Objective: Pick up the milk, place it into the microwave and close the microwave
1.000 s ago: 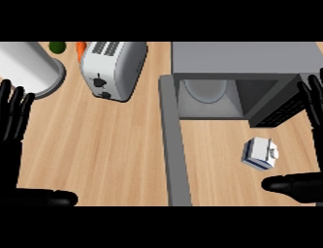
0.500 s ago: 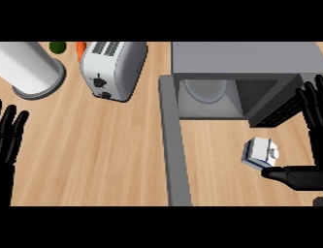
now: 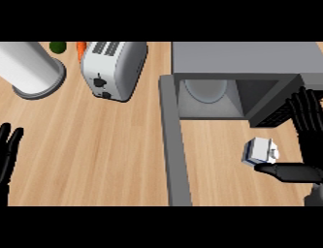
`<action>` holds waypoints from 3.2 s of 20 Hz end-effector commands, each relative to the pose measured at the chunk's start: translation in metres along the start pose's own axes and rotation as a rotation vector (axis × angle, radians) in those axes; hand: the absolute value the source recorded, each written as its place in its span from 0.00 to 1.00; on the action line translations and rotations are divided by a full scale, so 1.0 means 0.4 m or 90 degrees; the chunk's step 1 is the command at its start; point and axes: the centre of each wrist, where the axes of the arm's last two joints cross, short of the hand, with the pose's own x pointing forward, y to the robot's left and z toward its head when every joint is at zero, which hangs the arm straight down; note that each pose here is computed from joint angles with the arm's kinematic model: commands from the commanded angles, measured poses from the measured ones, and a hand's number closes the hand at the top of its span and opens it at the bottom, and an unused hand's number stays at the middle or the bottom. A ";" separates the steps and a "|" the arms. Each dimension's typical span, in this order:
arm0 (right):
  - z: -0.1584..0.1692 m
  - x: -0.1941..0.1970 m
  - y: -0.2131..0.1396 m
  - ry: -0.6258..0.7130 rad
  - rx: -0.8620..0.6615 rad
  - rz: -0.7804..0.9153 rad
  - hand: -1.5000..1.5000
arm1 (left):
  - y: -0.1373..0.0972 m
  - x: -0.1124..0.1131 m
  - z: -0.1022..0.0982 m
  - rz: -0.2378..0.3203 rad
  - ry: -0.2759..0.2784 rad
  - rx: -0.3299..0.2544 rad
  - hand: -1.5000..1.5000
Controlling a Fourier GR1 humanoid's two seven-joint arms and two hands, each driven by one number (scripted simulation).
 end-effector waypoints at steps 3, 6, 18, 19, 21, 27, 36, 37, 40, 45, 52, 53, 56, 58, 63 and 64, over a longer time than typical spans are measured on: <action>0.080 -0.098 -0.040 0.029 -0.017 0.029 0.00 | -0.021 0.031 0.021 -0.005 0.004 -0.012 0.00; 0.135 -0.159 -0.057 0.042 -0.015 0.026 0.00 | -0.009 0.043 0.012 0.010 0.007 -0.007 0.00; 0.192 -0.304 -0.148 0.067 -0.055 0.038 0.00 | -0.009 0.070 0.069 0.017 0.002 -0.015 0.00; 0.137 -0.316 -0.121 0.067 -0.046 0.028 0.00 | -0.028 0.053 0.039 0.007 0.004 -0.016 0.00; 0.177 -0.364 -0.110 0.060 -0.045 0.014 0.00 | 0.000 0.037 0.037 0.010 0.001 -0.006 0.00; 0.185 -0.411 -0.104 0.064 -0.055 -0.001 0.00 | -0.024 0.084 0.066 -0.010 -0.001 -0.012 0.00; 0.207 -0.456 -0.129 0.067 -0.045 0.010 0.00 | -0.065 0.046 0.085 0.007 -0.006 -0.007 0.00; 0.192 -0.447 -0.153 0.075 -0.043 0.016 0.00 | -0.032 0.086 0.073 0.003 0.001 -0.013 0.00; 0.228 -0.462 -0.115 0.064 0.043 0.038 1.00 | -0.043 0.065 0.061 0.009 0.003 -0.001 0.00; 0.243 -0.463 -0.121 0.001 0.024 0.037 1.00 | -0.023 0.067 0.075 0.003 0.002 -0.009 0.00; 0.165 -0.463 -0.019 -0.030 0.109 -0.073 1.00 | -0.013 0.042 0.075 0.007 -0.004 -0.001 0.00; 0.137 -0.445 -0.052 -0.049 0.117 -0.073 1.00 | -0.015 0.044 0.086 0.006 -0.002 -0.005 0.00; 0.177 -0.462 0.022 -0.042 0.104 -0.072 1.00 | 0.002 0.057 0.081 0.004 0.007 -0.005 0.00; 0.196 -0.445 0.025 -0.041 0.088 -0.064 1.00 | 0.007 0.043 0.095 -0.012 0.016 0.016 0.00; 0.192 -0.396 0.077 -0.054 0.075 -0.037 1.00 | 0.027 0.072 0.093 0.006 0.025 0.015 0.00; 0.175 -0.383 0.073 -0.055 0.063 -0.041 1.00 | -0.001 0.030 0.097 0.011 0.018 0.018 0.00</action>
